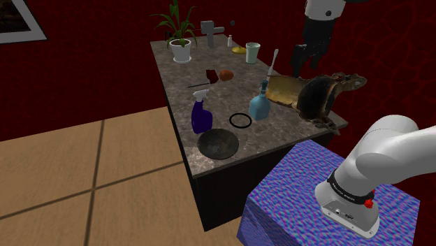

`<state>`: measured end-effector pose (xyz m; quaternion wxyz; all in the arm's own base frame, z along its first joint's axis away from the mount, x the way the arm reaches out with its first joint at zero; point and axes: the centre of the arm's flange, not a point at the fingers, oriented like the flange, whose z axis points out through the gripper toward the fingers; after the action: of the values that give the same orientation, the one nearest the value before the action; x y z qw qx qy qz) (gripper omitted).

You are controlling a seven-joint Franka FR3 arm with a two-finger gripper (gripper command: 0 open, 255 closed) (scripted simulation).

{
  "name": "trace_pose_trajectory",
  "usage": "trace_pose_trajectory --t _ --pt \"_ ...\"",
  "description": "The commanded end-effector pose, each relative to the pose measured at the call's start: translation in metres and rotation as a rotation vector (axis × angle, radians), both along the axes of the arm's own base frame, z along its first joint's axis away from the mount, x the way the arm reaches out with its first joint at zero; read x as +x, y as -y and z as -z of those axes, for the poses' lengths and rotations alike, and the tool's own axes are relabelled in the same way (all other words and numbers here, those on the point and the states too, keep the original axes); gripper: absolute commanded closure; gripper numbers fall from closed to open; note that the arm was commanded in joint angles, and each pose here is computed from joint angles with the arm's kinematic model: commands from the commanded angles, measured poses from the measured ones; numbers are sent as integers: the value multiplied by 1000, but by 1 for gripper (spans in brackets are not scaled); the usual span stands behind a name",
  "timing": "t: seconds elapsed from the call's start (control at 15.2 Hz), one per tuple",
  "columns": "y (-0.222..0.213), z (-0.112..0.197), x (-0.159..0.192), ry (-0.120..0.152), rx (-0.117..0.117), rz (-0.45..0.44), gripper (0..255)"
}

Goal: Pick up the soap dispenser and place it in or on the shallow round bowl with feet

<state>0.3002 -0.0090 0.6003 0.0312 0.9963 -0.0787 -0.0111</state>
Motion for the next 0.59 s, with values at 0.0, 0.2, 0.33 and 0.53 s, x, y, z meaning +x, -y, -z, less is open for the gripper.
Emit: trace_pose_trajectory --t 0.0,0.2,0.33,0.53 --pt "0 0 0 0 0 0 0" --pt "16 22 28 4 2 -2 0" --pt "27 37 47 7 4 -4 0" --pt "43 59 75 11 6 -6 0"
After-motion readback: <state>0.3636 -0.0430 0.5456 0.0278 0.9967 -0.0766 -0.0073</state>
